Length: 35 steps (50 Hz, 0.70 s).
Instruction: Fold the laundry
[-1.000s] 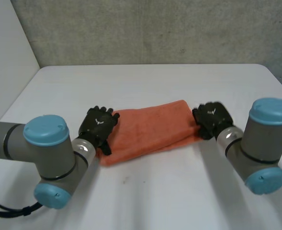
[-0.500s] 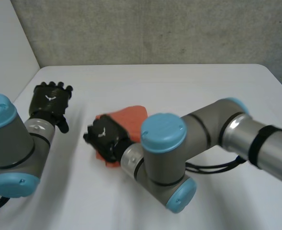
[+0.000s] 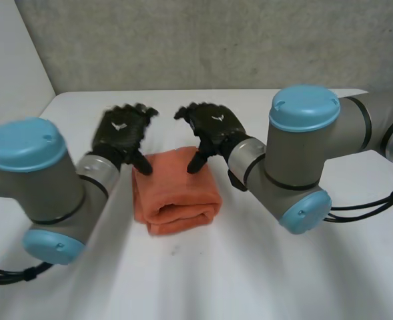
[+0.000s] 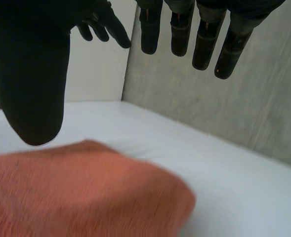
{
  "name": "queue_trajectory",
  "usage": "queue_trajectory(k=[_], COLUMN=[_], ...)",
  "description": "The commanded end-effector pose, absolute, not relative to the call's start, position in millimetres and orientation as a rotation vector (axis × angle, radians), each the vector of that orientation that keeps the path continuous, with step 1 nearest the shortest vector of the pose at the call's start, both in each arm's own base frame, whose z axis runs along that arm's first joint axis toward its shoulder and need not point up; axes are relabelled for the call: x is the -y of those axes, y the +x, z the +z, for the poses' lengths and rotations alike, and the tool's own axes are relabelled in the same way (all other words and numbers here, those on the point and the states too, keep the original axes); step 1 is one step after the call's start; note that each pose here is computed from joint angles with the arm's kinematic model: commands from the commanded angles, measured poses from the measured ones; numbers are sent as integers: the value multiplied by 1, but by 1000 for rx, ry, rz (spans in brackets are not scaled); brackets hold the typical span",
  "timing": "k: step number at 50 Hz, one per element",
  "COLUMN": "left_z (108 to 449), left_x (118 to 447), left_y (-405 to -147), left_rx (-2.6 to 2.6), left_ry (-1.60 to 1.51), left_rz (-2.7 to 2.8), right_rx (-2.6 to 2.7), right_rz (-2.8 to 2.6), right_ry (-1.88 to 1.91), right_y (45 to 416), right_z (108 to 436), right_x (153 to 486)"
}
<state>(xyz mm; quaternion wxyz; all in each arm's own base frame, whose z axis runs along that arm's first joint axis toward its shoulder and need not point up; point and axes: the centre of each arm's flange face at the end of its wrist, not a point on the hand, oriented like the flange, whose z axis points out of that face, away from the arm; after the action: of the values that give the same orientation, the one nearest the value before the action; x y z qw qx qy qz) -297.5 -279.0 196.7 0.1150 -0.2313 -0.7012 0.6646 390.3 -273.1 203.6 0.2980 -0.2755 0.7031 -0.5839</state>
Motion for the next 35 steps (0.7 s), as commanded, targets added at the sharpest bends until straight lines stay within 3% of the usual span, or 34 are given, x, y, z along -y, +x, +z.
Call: queue_trajectory(k=[1, 6, 12, 15, 18, 19, 21, 23, 26, 30, 35], left_z=[148, 131, 147, 171, 186, 214, 235, 266, 294, 338, 364], left_x=[276, 282, 284, 281, 279, 276, 274, 273, 269, 255, 242], left_y=[-303, -287, -277, -277, -278, -280, -279, -276, -273, -264, -245], left_rx=[2268, 2391, 2401, 2345, 2302, 2220, 2160, 2077, 2011, 1949, 1986], left_ry=[-700, -677, -649, -634, -626, -609, -591, -552, -522, -478, -400], left_rz=[1686, 1618, 1657, 1715, 1757, 1836, 1895, 1981, 2040, 2086, 2056], right_rx=[-2040, -2160, -2148, -2110, -2013, -2013, -1962, -1949, -1884, -1883, -1952], right_rz=[-1368, -1297, -1336, -1410, -1575, -1576, -1679, -1716, -1968, -2144, -2256], right_ry=[-754, -812, -866, -844, -793, -793, -748, -728, -586, -509, -520], right_y=[389, 385, 386, 385, 378, 378, 372, 369, 339, 307, 276], right_z=[146, 124, 138, 165, 228, 229, 260, 270, 325, 354, 358], right_x=[290, 294, 295, 297, 293, 293, 291, 290, 284, 272, 258])
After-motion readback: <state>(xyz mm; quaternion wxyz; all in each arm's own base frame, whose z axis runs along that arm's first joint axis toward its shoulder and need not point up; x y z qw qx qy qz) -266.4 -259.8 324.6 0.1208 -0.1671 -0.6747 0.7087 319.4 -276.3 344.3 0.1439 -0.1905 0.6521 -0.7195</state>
